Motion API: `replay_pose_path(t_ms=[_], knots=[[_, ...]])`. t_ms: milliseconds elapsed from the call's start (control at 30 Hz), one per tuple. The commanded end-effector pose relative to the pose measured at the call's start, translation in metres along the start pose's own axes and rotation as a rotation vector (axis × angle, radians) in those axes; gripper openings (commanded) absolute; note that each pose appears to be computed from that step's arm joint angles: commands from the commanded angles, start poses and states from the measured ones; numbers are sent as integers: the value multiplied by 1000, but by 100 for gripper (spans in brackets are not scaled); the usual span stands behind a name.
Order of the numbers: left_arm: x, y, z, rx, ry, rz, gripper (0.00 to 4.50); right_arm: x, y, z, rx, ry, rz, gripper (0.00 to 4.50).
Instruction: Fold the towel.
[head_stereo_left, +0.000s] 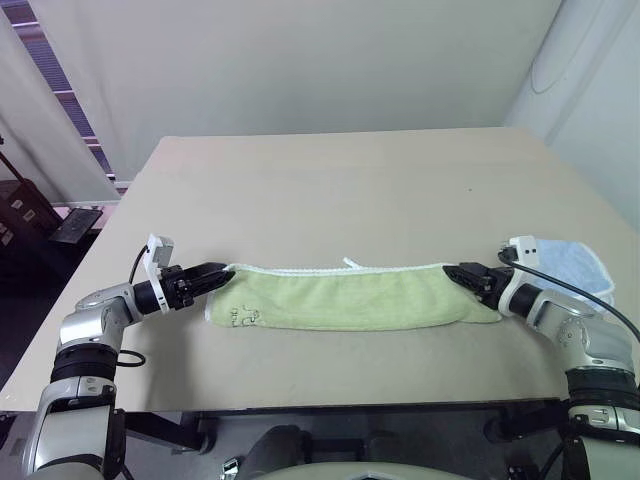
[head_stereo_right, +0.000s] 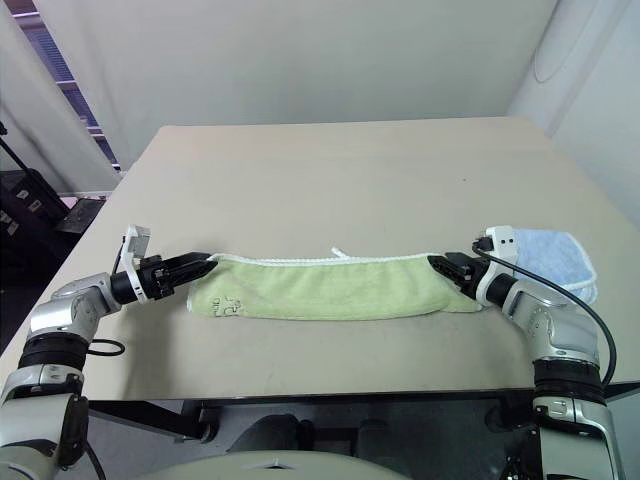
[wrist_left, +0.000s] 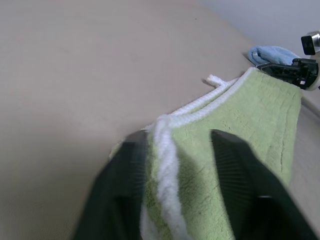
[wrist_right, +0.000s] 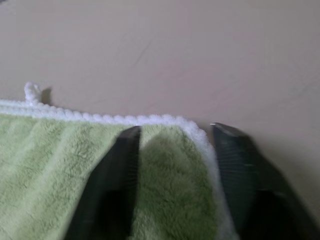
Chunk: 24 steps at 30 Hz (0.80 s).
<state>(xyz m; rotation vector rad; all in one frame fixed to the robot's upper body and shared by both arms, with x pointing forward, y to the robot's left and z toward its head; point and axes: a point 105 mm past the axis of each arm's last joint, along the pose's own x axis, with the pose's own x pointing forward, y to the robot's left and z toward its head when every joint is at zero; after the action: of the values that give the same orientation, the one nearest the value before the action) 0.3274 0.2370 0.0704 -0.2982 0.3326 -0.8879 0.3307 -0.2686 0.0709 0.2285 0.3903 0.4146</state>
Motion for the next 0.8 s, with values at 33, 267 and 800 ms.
replay_pose_path(t_ms=[33, 267, 800], knots=[[-9, 10, 27, 99, -50, 83, 387, -17, 2, 49, 14, -143, 10, 348], [-21, 10, 68, 169, -175, 126, 447, -64, 5, 58, 315, -136, 105, 348], [40, -67, 38, 227, -20, -269, 447, -92, 87, -16, 763, 118, 460, 348]])
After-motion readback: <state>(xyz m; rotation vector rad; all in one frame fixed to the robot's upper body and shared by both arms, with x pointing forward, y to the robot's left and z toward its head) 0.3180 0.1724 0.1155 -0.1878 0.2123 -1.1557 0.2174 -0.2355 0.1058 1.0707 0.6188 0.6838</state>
